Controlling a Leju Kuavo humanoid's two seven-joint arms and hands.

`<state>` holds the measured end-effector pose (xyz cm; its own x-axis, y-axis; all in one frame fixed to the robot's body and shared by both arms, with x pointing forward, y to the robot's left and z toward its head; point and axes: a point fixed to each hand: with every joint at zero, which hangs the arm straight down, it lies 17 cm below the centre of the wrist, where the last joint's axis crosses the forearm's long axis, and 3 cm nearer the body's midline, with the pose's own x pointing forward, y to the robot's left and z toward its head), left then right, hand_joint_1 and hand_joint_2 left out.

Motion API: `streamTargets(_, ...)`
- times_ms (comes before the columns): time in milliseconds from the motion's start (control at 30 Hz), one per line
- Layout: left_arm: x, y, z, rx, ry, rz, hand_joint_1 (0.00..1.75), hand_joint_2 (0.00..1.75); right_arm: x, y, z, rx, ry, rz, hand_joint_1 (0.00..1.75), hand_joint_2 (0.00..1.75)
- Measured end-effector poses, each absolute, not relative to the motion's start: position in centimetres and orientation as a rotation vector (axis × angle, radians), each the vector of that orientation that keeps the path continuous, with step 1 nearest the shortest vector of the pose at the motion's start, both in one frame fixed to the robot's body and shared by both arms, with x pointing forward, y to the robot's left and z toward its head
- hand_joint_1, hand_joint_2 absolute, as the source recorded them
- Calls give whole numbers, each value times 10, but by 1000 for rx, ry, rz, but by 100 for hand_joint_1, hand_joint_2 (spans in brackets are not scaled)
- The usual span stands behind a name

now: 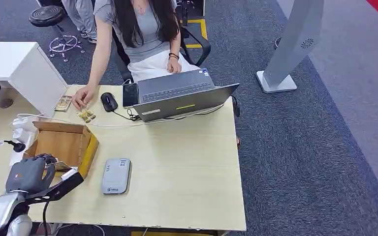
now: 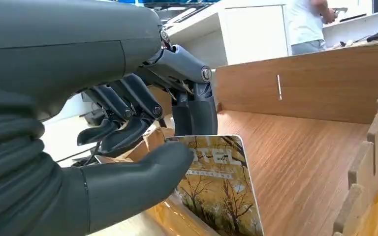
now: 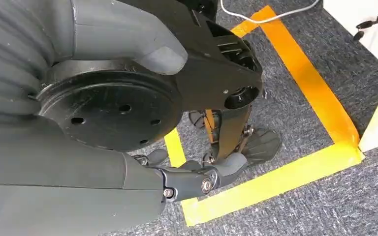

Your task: Pass the card to the sensor for recognition and then transmit it.

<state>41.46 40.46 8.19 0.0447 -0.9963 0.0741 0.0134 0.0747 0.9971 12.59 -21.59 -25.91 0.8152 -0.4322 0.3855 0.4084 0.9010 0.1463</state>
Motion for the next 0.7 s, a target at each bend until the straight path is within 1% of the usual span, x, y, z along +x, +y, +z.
streamTargets(233, 417, 405, 84, 1175, -1209, -1119, 175, 175, 126, -217, -259, 57, -425, -451, 0, 175)
streamTargets(333, 427, 406, 98, 1218, -1234, -1109, 175, 175, 126, -216, -259, 58, -426, -443, 0, 175)
streamTargets(567, 490, 396, 189, 1383, -1413, -1002, 175, 175, 135, -212, -256, 76, -447, -411, 0, 175)
streamTargets(700, 516, 385, 231, 1425, -1487, -956, 175, 175, 139, -212, -255, 77, -452, -405, 0, 175)
